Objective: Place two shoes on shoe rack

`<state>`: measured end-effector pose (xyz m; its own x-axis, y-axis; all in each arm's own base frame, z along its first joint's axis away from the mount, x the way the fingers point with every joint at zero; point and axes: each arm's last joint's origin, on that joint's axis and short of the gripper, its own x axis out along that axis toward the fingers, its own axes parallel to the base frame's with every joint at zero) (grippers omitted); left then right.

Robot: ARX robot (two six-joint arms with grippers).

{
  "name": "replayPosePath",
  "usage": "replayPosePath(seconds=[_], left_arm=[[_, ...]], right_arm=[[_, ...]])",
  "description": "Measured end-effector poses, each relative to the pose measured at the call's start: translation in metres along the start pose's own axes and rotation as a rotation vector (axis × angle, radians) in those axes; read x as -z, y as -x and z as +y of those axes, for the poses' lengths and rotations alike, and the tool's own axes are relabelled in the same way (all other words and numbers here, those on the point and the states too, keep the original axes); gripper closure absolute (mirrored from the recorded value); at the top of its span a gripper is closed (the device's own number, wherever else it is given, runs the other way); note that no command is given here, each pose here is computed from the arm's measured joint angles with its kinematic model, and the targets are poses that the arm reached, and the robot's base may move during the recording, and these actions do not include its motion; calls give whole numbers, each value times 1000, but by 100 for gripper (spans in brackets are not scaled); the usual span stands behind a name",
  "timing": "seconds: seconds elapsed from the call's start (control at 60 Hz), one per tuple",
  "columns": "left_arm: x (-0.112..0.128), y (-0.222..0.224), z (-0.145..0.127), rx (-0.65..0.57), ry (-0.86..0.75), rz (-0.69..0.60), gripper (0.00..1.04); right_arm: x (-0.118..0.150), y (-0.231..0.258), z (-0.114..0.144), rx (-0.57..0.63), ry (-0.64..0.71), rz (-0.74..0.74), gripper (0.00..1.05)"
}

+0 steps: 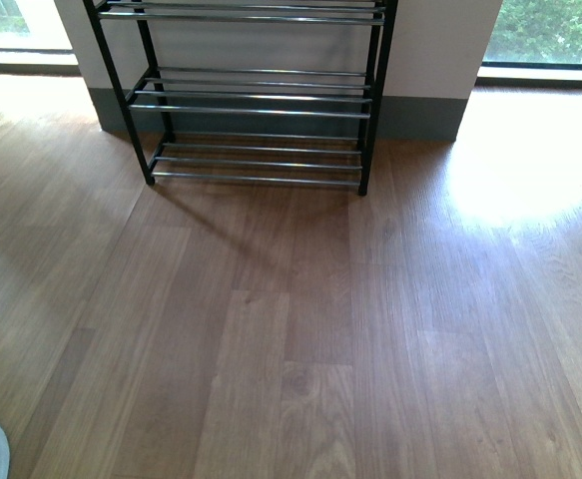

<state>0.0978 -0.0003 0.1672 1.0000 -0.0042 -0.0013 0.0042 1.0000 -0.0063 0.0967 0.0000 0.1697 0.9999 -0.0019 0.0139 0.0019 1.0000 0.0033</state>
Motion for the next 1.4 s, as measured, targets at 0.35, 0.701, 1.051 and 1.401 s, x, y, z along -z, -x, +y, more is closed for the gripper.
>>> replayPosePath(seconds=[0.35,0.701,1.051,1.401], left_arm=[[0,0,0,-1,0,0,9],[0,0,0,-2,0,0,9],[0,0,0,-2,0,0,9],[0,0,0,-5,0,0,9]], right_arm=[[0,0,0,-5,0,-1,9],[0,0,0,-2,0,-1,9],[0,0,0,-3,0,0,9],[0,0,0,-7,0,-1,9]])
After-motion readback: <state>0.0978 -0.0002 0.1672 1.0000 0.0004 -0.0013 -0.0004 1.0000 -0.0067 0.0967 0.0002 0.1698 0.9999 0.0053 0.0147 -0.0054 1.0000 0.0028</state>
